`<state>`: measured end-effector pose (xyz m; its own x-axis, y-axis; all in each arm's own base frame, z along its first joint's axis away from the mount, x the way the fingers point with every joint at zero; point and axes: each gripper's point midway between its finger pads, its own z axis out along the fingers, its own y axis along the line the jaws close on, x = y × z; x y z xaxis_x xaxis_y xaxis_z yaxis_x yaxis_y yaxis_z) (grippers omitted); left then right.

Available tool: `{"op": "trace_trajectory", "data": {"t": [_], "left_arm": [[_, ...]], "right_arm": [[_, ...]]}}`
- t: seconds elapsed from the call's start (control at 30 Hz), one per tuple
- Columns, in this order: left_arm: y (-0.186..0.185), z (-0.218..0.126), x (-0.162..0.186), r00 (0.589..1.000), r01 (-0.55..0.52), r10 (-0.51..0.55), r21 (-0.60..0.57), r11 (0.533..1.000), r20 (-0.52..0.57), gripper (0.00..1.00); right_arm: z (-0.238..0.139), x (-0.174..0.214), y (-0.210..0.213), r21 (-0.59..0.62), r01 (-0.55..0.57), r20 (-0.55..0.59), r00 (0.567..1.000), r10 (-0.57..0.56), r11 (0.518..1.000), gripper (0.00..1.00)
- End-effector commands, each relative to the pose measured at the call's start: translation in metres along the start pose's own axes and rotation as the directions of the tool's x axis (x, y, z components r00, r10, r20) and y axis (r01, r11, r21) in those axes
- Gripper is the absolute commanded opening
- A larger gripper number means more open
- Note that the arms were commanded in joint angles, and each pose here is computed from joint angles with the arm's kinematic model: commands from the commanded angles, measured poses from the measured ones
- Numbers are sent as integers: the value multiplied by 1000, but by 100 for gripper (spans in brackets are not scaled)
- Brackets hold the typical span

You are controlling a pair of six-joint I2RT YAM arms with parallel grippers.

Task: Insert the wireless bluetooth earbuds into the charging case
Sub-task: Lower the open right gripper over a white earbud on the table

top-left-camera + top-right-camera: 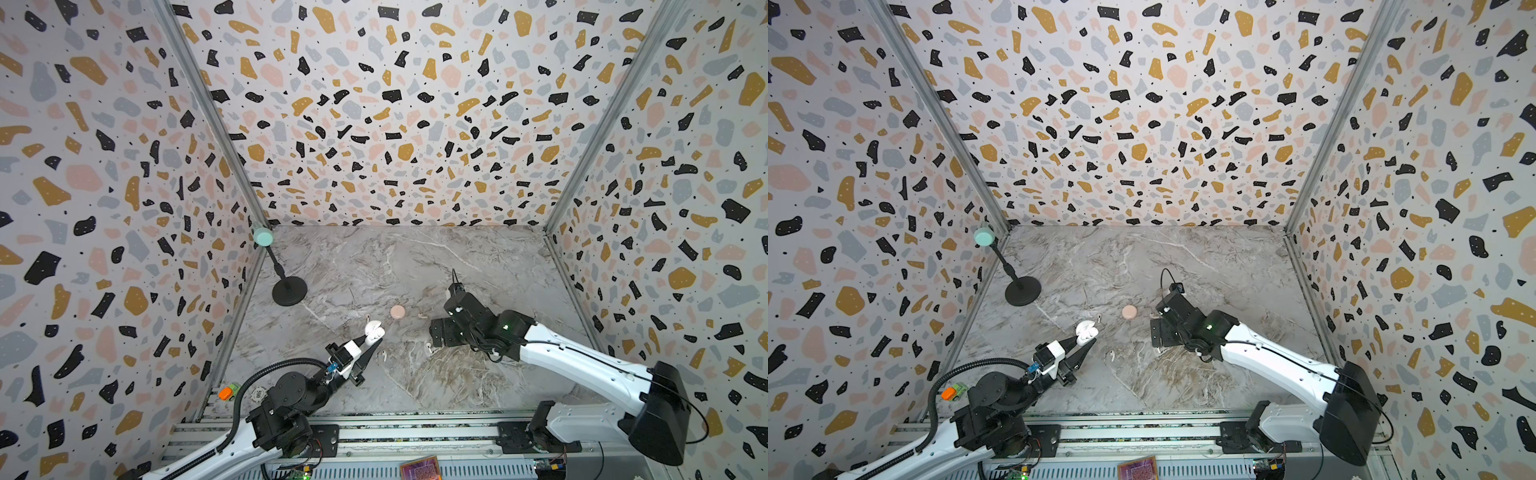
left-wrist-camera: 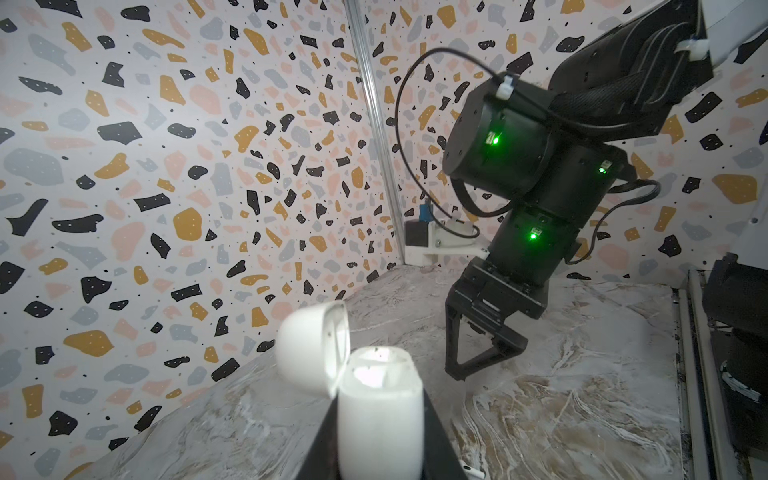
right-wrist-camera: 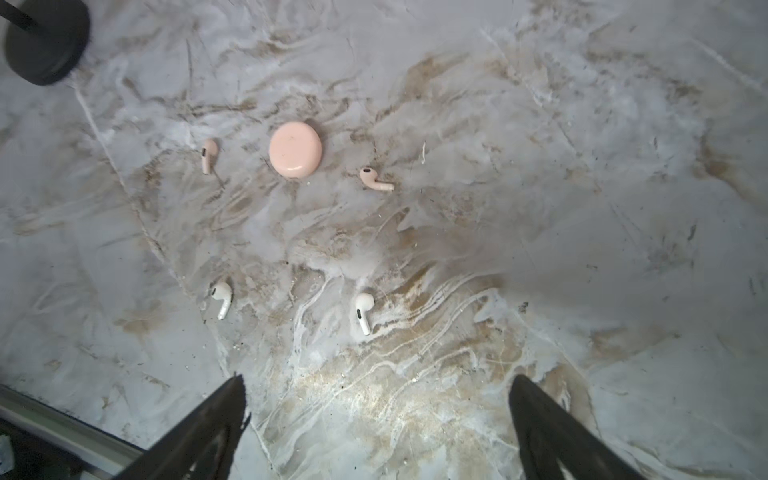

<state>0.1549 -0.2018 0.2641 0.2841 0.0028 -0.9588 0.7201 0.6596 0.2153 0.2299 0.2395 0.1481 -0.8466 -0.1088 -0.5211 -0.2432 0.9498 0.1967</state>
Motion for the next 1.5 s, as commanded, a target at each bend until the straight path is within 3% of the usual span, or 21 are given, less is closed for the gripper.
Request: {"op": "trace_trajectory", "data": {"t": [0.0, 0.17, 0.27, 0.63, 0.9, 1.1, 1.47], "left_arm": [[3, -2, -14, 998, 7, -6, -12, 1000, 67, 0], [-1, -1, -11, 998, 6, -7, 5, 1000, 57, 0], [-5, -1, -10, 998, 2, -4, 20, 1000, 59, 0], [-10, 0, -10, 998, 0, -4, 50, 999, 61, 0], [-12, 0, -8, 998, -4, 1, 56, 998, 55, 0], [-14, 0, -7, 999, -9, 6, 63, 998, 51, 0], [-16, 0, -6, 999, -17, 13, 76, 997, 48, 0]], "right_arm": [[0, 5, 4, 8, -25, -80, 996, 26, 1000, 99], [18, 16, 16, -23, -15, -152, 988, 11, 1000, 100], [27, 18, 13, 9, -4, -173, 985, 6, 1000, 95], [55, 31, 12, 71, 13, -255, 967, 5, 997, 93], [71, 31, 12, 92, 29, -280, 960, -2, 995, 78], [83, 41, 16, 63, 47, -329, 944, -24, 997, 54], [100, 44, 20, 48, 72, -366, 929, -49, 996, 46]]}}
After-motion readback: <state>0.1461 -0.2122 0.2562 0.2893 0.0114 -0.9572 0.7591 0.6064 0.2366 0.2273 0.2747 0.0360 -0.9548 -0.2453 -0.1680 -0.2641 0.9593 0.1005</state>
